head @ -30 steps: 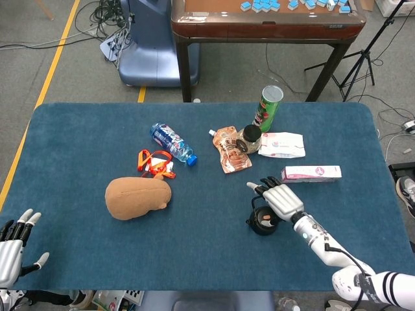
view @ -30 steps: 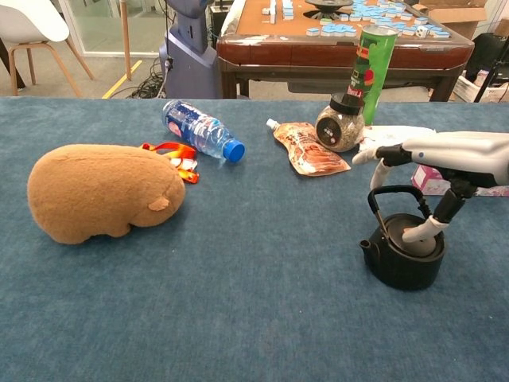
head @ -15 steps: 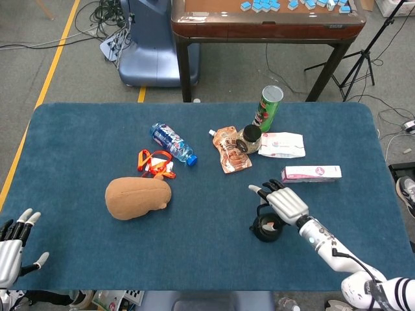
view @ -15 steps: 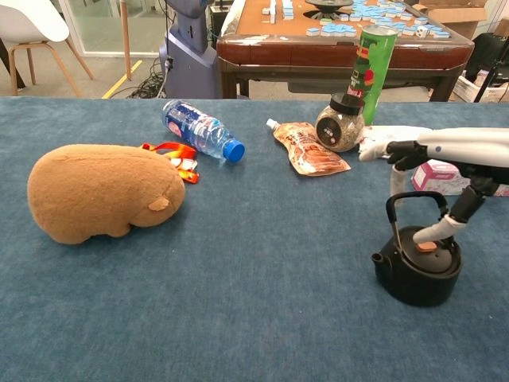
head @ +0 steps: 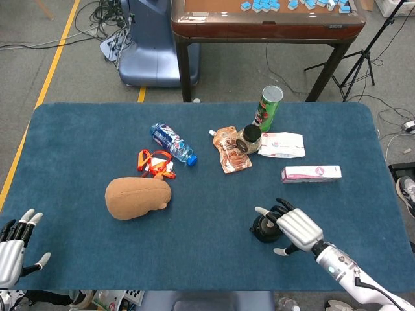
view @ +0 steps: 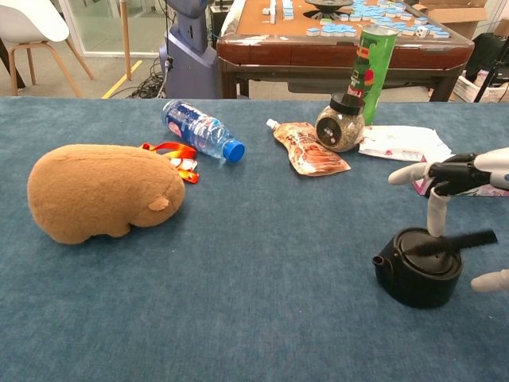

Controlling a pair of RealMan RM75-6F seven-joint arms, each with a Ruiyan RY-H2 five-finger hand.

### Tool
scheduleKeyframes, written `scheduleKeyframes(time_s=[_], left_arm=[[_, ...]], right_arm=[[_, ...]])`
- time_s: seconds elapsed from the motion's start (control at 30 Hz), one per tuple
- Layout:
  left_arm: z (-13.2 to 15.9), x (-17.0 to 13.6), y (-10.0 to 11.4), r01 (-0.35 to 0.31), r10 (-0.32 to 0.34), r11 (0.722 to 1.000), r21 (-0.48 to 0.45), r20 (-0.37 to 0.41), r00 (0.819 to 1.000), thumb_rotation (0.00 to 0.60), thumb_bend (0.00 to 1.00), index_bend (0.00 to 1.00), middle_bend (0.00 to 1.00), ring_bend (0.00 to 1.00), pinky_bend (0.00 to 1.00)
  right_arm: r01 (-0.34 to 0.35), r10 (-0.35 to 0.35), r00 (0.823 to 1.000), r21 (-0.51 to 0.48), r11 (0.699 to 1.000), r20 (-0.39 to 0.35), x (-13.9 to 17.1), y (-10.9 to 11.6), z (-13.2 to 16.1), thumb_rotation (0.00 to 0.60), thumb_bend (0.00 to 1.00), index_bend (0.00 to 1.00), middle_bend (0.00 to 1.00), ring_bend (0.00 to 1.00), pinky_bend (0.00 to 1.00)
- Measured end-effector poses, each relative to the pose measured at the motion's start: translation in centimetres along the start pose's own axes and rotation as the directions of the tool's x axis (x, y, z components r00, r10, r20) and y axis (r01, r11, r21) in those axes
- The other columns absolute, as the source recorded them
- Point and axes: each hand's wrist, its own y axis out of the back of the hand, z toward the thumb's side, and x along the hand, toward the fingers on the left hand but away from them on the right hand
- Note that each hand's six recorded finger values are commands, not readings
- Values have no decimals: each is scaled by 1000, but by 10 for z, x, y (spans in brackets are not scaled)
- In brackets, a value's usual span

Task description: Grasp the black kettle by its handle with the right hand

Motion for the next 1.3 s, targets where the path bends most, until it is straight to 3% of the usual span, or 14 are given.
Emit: scheduleKeyframes(time_s=[0.13, 0.27, 0.57, 1.3], left_arm=[[1, 0, 0, 1, -1, 1000, 0, 5, 1000, 600, 203, 114, 51, 145, 46], [1, 0, -1, 1, -1, 1000, -2, 5, 1000, 600, 203, 114, 51, 145, 46], [-2, 0, -2, 4, -4, 1000, -5, -1, 1000, 600, 203, 114, 51, 145, 47], [-1, 1, -6, 12, -12, 1000, -11, 15, 1000, 600, 203, 114, 51, 145, 46]], right_arm=[[31, -32, 999, 40, 999, 24, 6, 0, -4, 600, 17, 164, 351, 214, 20], [42, -45, 998, 72, 997, 41, 7, -6, -5, 600, 17, 192, 351, 214, 20], [1, -5, 999, 97, 995, 37, 8, -23, 5, 600, 18, 290, 365, 266, 20], [-64, 61, 998, 126, 990, 33, 15, -48, 13, 600, 17, 322, 402, 286, 20]])
